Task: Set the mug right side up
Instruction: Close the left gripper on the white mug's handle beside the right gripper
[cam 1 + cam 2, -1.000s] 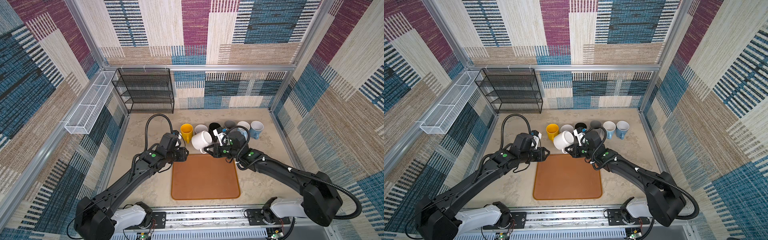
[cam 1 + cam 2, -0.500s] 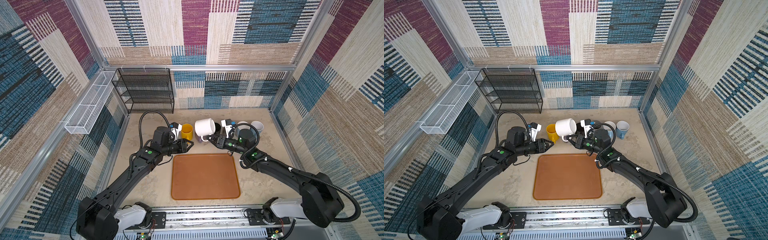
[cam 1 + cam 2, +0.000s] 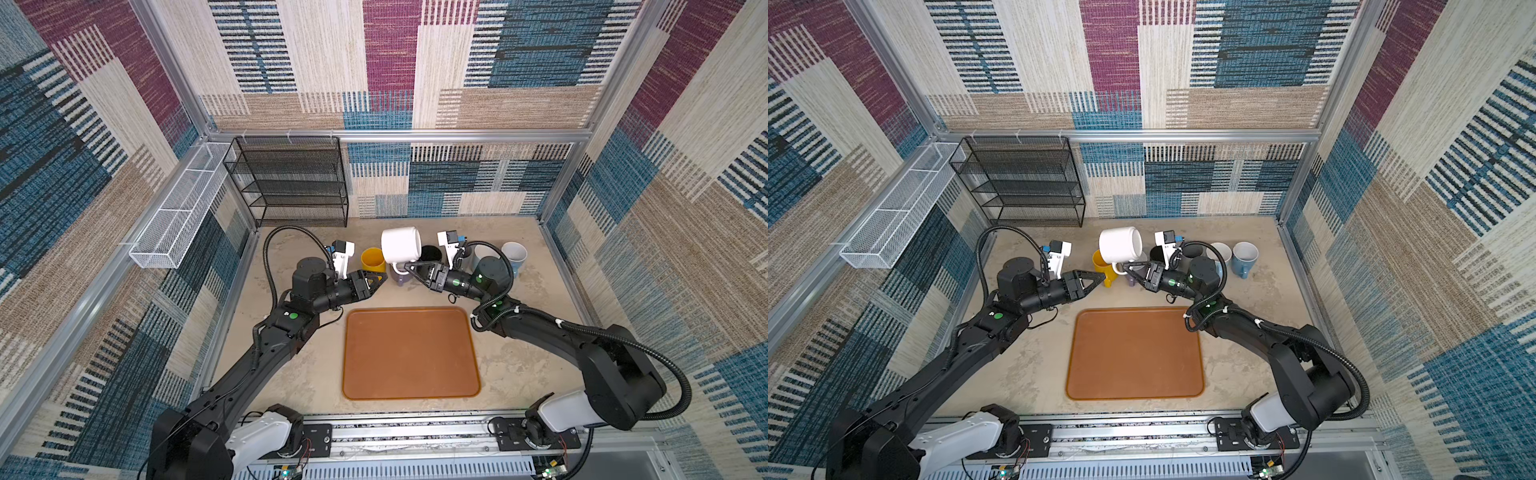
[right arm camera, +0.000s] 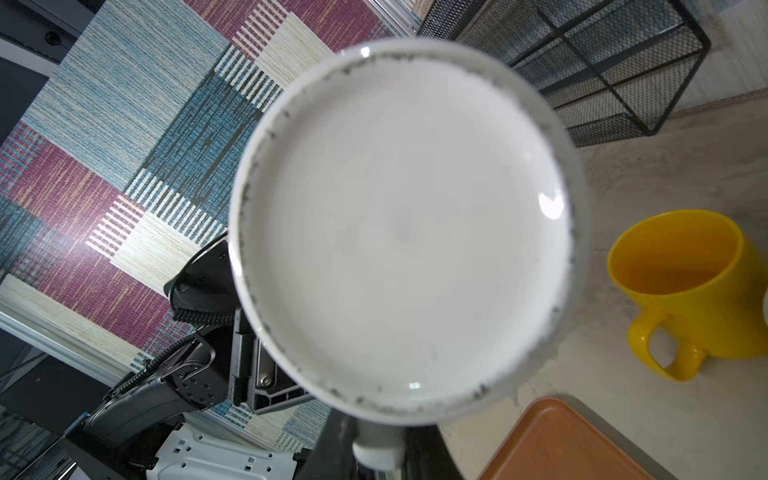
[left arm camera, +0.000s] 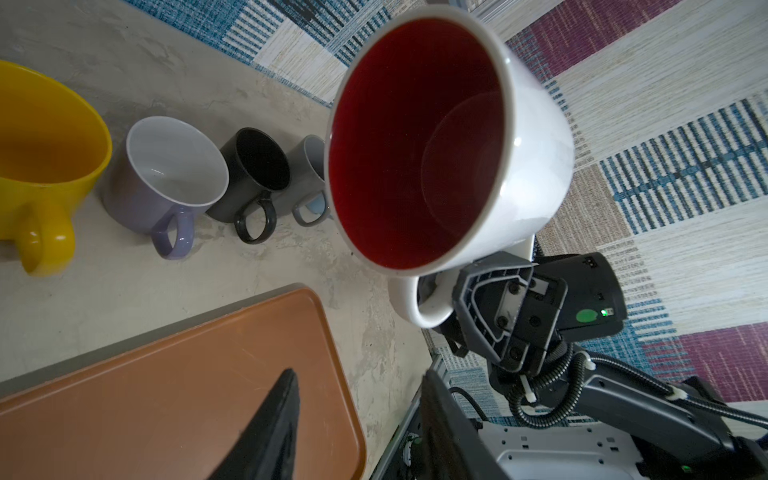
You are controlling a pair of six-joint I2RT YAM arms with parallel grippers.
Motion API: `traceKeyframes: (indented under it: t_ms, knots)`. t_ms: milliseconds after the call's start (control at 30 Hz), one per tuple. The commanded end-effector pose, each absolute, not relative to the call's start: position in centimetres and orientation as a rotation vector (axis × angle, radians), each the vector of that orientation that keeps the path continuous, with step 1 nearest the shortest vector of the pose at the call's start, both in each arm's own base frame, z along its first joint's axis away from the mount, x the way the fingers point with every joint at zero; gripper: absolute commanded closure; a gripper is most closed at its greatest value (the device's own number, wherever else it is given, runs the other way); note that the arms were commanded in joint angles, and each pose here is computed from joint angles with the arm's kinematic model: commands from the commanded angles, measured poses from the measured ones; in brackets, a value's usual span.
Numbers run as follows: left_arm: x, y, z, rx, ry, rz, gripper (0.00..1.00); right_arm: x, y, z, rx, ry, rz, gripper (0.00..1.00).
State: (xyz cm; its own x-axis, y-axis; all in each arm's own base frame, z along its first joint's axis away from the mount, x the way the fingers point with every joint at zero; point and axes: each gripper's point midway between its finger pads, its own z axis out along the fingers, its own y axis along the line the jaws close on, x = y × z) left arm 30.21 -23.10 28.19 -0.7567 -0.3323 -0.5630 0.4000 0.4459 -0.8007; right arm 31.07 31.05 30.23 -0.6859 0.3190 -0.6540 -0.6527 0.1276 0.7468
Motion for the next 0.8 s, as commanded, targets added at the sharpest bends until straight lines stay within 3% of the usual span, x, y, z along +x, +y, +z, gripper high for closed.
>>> traceKeyframes:
  t_ms: [0, 500, 767]
  knots:
    - [30.3, -23.9, 30.8, 0.093, 1.899, -1.467, 0.55, 29.7, 31.1, 34.2, -0.456, 1.466, 1.691, 1.0]
    - [29.9, -24.2, 33.2, 0.133, 1.76, -1.554, 0.58, 28.5, 33.6, 35.0, -0.563, 1.403, 1.758, 1.0]
    - [29.1, -23.6, 34.1, 0.146, 1.689, -1.555, 0.69, 27.8, 34.8, 34.5, -0.574, 1.398, 1.827, 1.0]
